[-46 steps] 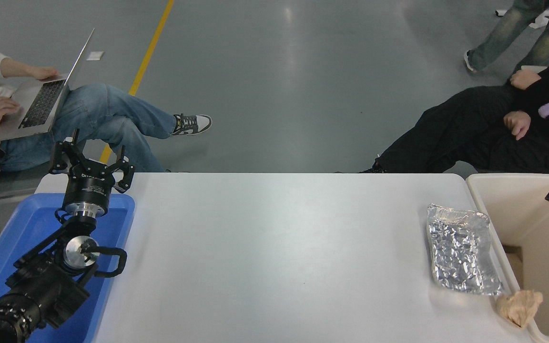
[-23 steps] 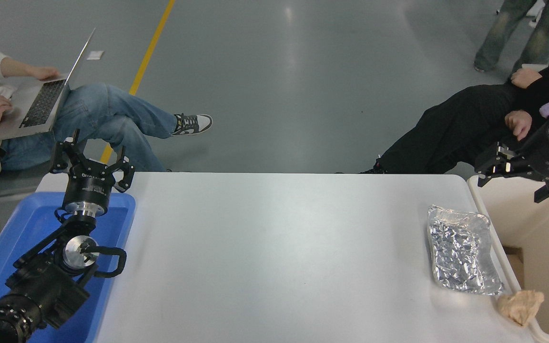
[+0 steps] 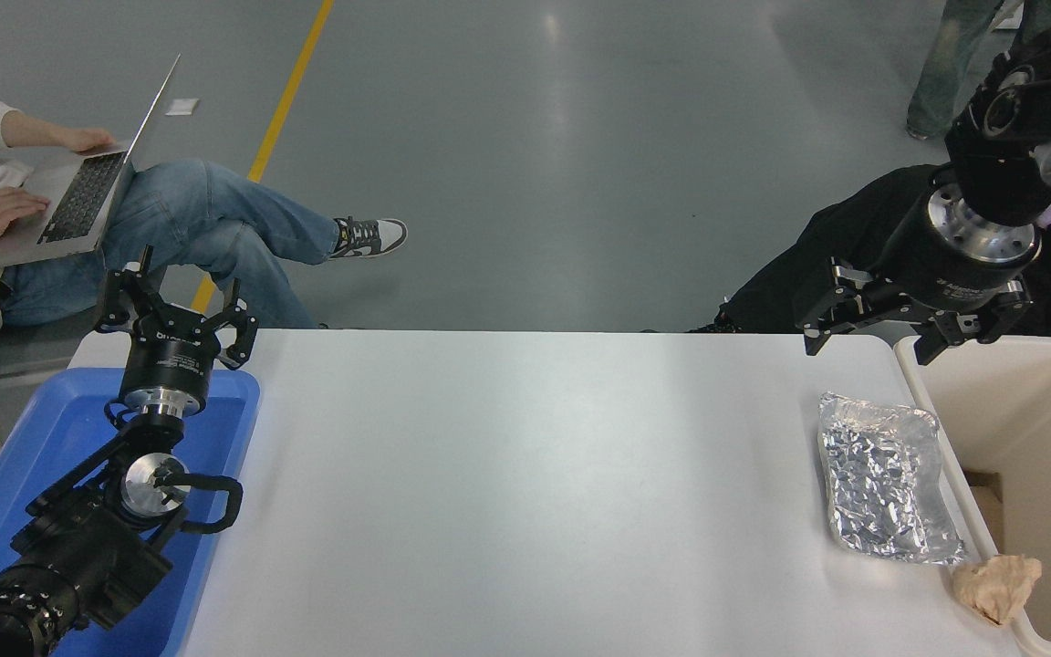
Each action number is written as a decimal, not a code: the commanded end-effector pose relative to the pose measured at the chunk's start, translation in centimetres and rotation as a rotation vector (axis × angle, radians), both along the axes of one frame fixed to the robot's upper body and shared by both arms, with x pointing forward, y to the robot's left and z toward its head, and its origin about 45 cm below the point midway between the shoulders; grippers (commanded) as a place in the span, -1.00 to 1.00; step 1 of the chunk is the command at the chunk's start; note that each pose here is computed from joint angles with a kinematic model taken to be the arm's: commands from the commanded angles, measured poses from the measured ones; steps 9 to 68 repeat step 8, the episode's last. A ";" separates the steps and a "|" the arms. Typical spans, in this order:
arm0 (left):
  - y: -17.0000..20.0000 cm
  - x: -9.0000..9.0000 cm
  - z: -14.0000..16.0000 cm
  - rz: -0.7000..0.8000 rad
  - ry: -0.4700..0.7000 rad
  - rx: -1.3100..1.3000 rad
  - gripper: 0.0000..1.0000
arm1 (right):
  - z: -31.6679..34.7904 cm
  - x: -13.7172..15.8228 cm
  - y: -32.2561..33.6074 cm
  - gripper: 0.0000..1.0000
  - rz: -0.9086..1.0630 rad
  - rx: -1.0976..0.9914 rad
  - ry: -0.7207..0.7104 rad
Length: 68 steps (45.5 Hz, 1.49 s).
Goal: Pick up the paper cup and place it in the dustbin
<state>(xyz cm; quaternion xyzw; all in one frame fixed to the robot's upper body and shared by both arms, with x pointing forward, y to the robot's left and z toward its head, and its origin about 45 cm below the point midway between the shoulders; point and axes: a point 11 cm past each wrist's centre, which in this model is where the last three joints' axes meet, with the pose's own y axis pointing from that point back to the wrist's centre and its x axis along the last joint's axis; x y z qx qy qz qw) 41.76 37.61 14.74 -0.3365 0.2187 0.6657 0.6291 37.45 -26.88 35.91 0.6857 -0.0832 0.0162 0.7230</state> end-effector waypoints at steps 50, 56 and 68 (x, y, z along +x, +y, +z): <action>0.0 0.0 0.0 -0.001 0.000 0.000 0.98 | 1.7 0.3 1.0 1.00 -0.016 0.064 -0.036; 0.0 0.0 0.0 -0.001 0.000 0.000 0.98 | 1.7 0.3 1.0 1.00 -0.016 0.064 -0.036; 0.0 0.0 0.0 -0.001 0.000 0.000 0.98 | 1.7 0.3 1.0 1.00 -0.016 0.064 -0.036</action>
